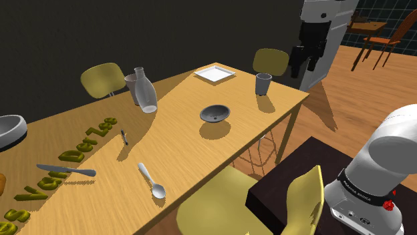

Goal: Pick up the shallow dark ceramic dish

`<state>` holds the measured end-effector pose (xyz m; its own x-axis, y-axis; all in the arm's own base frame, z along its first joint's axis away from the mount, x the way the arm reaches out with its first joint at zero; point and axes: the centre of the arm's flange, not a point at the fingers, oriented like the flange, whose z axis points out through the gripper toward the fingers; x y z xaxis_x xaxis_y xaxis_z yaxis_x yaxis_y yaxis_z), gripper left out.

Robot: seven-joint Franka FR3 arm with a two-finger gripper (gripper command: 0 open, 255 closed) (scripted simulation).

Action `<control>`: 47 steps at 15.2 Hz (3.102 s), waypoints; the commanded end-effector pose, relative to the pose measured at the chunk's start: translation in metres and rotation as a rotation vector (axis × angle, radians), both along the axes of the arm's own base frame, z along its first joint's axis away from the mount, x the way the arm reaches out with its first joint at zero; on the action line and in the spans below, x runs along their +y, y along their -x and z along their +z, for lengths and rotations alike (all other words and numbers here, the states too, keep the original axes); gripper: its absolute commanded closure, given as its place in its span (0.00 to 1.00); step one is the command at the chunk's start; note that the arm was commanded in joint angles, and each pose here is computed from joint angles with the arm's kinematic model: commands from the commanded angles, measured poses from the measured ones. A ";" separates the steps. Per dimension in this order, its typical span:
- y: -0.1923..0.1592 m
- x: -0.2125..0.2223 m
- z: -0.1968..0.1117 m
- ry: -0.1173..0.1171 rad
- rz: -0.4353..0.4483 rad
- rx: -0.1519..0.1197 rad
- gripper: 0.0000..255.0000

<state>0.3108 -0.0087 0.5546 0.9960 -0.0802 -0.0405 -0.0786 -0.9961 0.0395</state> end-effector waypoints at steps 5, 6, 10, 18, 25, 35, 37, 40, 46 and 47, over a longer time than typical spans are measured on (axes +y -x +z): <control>-0.028 0.007 -0.038 -0.057 -0.101 -0.029 0.00; -0.036 0.009 -0.047 -0.071 -0.127 -0.037 0.00; -0.066 0.014 -0.084 -0.128 -0.228 -0.066 0.00; -0.131 0.023 -0.153 -0.241 -0.431 -0.125 0.00; -0.193 0.025 -0.209 -0.341 -0.608 -0.177 0.00; -0.221 0.024 -0.265 -0.385 -0.686 -0.200 0.00; -0.221 0.024 -0.273 -0.385 -0.686 -0.200 0.00; -0.221 0.024 -0.273 -0.385 -0.686 -0.200 1.00; -0.222 0.024 -0.273 -0.385 -0.686 -0.200 1.00; -0.221 0.024 -0.274 -0.385 -0.686 -0.200 1.00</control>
